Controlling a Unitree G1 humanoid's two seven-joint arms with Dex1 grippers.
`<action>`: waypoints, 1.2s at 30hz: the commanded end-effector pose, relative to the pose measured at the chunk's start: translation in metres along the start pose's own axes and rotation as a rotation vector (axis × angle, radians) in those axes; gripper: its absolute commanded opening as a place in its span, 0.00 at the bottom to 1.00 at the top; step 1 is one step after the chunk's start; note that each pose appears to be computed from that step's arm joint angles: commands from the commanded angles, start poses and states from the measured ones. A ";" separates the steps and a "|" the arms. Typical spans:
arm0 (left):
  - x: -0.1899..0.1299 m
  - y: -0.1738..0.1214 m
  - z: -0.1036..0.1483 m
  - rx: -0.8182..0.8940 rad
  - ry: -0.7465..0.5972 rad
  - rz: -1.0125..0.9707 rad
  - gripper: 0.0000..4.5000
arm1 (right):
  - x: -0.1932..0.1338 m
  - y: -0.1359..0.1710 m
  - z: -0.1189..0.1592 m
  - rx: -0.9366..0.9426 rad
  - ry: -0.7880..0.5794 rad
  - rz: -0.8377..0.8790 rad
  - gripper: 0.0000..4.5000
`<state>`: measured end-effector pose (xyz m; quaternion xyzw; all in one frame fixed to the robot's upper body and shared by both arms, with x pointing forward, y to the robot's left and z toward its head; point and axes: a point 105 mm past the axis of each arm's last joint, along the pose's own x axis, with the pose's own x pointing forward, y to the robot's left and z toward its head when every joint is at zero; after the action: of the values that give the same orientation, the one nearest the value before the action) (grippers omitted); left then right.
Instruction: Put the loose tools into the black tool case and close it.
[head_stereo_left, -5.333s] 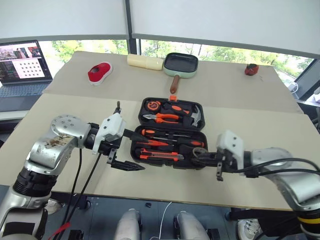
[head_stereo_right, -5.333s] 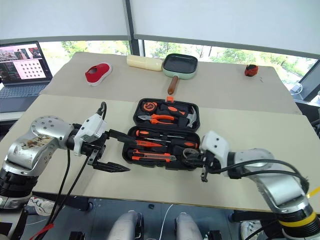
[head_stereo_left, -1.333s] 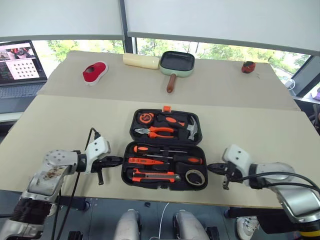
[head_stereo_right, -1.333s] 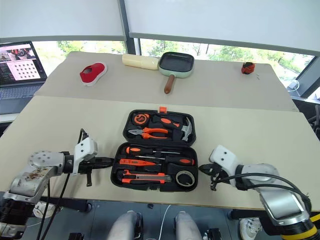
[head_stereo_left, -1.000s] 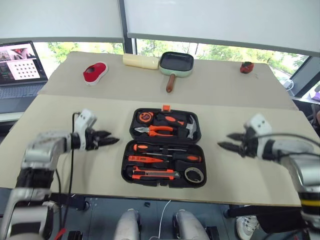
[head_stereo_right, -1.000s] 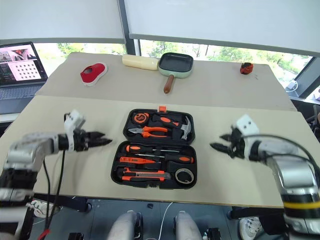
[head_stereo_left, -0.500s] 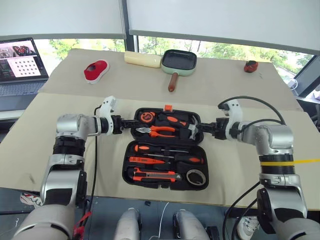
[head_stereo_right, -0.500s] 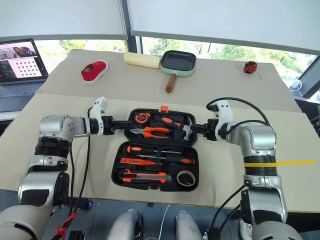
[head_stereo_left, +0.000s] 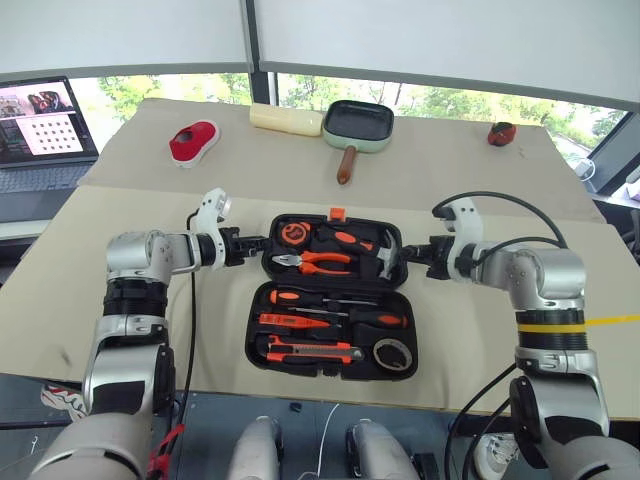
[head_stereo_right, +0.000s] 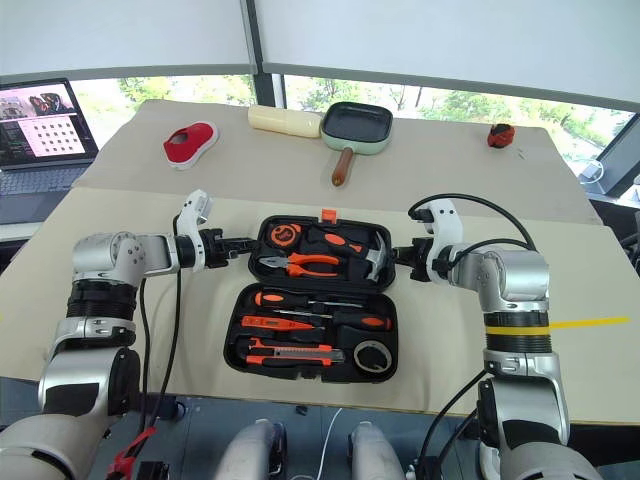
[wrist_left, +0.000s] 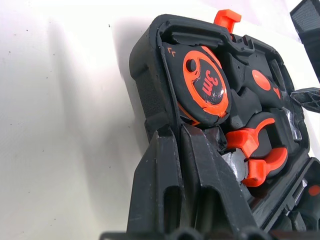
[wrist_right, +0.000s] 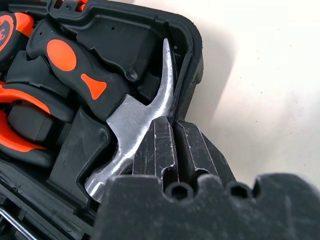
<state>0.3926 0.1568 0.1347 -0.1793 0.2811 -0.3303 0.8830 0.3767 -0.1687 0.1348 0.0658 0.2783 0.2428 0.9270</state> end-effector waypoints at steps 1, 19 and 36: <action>0.011 -0.034 0.021 0.138 -0.121 -0.132 0.01 | -0.006 0.023 0.034 -0.070 -0.134 0.082 0.00; -0.016 -0.045 0.016 0.633 -0.400 -0.104 0.01 | -0.040 0.051 0.026 -0.448 -0.398 0.082 0.00; -0.075 -0.029 -0.034 0.885 -0.434 0.130 0.01 | -0.094 0.048 -0.048 -1.233 -0.463 0.049 0.00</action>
<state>0.3137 0.1655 0.1472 0.1629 -0.0707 -0.3510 0.9194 0.2725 -0.1746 0.1509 -0.3796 -0.0972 0.3443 0.8532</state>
